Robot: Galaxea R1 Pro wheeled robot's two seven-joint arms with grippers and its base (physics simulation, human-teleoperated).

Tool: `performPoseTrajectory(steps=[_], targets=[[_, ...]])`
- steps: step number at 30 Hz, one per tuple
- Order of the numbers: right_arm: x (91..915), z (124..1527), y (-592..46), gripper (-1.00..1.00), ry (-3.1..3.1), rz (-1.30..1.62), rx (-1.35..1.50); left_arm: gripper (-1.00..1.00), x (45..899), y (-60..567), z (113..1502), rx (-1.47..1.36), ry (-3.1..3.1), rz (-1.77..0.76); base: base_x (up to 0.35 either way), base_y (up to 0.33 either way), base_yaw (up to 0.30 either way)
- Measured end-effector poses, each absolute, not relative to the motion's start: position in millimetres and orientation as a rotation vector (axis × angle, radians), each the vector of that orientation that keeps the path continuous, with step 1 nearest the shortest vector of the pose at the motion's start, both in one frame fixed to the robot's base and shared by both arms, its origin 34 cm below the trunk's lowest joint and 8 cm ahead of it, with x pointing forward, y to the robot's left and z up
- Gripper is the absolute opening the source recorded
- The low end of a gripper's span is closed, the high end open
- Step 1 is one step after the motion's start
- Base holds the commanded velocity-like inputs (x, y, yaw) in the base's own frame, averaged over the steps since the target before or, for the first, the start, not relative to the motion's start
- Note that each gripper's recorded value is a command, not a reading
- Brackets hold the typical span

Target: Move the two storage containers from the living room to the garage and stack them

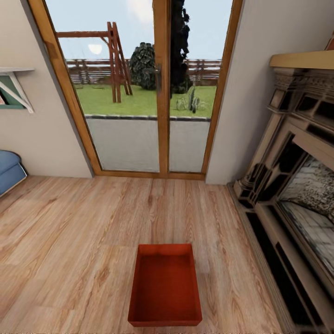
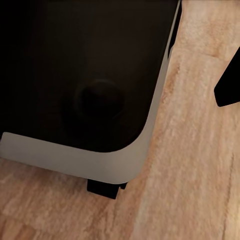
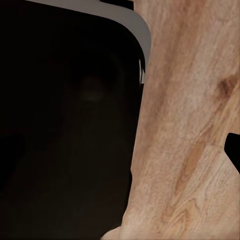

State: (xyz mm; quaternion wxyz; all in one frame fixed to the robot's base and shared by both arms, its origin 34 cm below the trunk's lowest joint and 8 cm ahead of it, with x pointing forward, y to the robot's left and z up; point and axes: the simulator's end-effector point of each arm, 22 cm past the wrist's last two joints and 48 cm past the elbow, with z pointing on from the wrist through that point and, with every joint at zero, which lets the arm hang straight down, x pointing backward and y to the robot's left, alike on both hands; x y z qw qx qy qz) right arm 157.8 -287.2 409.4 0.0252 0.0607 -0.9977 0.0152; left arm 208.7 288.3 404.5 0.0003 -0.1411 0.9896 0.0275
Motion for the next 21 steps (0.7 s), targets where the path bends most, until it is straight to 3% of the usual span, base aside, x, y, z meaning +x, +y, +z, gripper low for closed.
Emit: performPoseTrajectory(steps=[21], targets=[[145, 409, -288, 1.00, -3.053, 0.046, 0.177, 1.00, 195, 288, 402, -0.446, 3.141, 0.095, 0.000, 0.000, 0.000]])
